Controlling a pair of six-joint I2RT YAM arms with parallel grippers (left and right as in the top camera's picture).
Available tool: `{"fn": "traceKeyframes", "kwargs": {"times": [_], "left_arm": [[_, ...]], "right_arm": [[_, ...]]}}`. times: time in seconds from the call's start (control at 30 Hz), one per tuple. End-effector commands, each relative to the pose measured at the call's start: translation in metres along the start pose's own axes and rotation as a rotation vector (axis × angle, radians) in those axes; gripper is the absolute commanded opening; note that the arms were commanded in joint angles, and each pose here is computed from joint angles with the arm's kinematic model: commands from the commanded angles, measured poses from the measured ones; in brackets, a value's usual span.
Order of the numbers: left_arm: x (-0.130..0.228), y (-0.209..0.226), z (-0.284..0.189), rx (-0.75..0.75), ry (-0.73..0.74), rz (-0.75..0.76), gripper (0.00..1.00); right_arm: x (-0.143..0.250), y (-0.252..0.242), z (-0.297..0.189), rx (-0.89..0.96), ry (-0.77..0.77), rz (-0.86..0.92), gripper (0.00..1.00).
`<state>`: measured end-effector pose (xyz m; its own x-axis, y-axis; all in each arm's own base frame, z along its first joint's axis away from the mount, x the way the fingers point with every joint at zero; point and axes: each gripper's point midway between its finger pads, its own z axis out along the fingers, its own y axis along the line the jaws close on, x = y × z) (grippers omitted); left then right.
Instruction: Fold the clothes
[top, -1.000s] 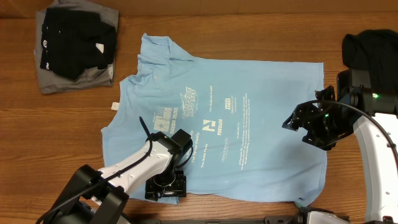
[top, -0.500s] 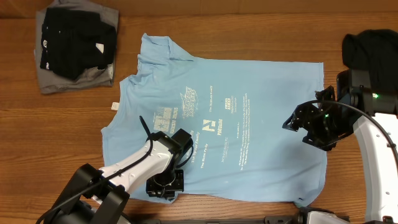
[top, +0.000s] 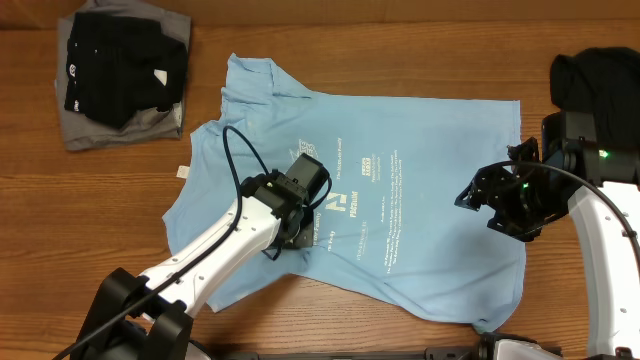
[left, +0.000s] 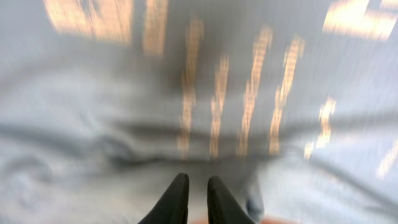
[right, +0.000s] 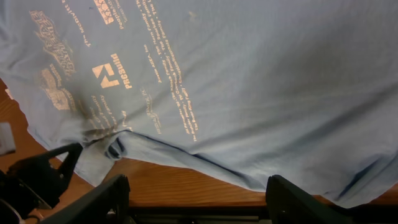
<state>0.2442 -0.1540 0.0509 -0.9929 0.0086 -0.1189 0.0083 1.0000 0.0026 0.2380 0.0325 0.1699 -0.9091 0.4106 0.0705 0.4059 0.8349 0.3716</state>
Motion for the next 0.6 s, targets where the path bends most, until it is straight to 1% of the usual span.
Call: {"fn": "traceKeyframes", "kwargs": {"times": [0.0,0.07,0.13,0.17,0.2,0.23,0.3,0.4,0.43,0.47,0.5,0.53,0.57], "left_arm": [[-0.035,0.015,0.000,-0.099,-0.138,0.046,0.14],[-0.053,0.022,0.001,-0.150,-0.212,0.028,0.15],[-0.064,0.028,0.002,-0.182,-0.249,0.029,0.16],[-0.064,0.032,-0.001,-0.187,-0.232,0.024,0.24],[-0.061,0.033,-0.005,-0.179,-0.211,0.019,0.26],[-0.058,0.033,-0.010,-0.173,-0.184,0.010,0.28],[-0.050,0.032,-0.028,-0.159,-0.135,-0.029,0.28],[-0.035,0.029,-0.057,-0.122,-0.065,-0.050,0.32],[-0.028,0.027,-0.066,-0.095,-0.034,-0.048,0.38],[-0.020,0.023,-0.073,-0.067,-0.007,-0.044,0.55],[-0.013,0.020,-0.076,-0.041,0.020,-0.031,0.70],[-0.003,0.018,-0.079,-0.021,0.052,-0.009,0.79],[0.009,0.017,-0.080,-0.019,0.094,0.018,0.84]], "right_arm": [[-0.001,0.004,-0.007,-0.006,-0.033,-0.016,0.74],[-0.001,0.004,-0.007,-0.006,-0.033,-0.016,0.74],[-0.001,0.004,-0.007,-0.006,-0.033,-0.016,0.74],[-0.001,0.004,-0.007,-0.006,-0.032,-0.016,0.74],[-0.001,0.003,-0.007,-0.005,-0.032,-0.016,0.74],[-0.001,0.003,-0.007,-0.005,-0.032,-0.016,0.74],[-0.003,0.003,-0.007,-0.004,-0.041,-0.019,0.75],[-0.008,0.005,-0.007,-0.010,-0.058,-0.026,0.76],[-0.009,0.005,-0.007,-0.012,-0.062,-0.028,0.78],[-0.010,0.006,-0.007,-0.013,-0.066,-0.029,0.79],[-0.010,0.006,-0.007,-0.014,-0.068,-0.030,0.79],[-0.011,0.006,-0.007,-0.014,-0.071,-0.031,0.79],[-0.011,0.006,-0.007,-0.014,-0.072,-0.032,0.80]]}}
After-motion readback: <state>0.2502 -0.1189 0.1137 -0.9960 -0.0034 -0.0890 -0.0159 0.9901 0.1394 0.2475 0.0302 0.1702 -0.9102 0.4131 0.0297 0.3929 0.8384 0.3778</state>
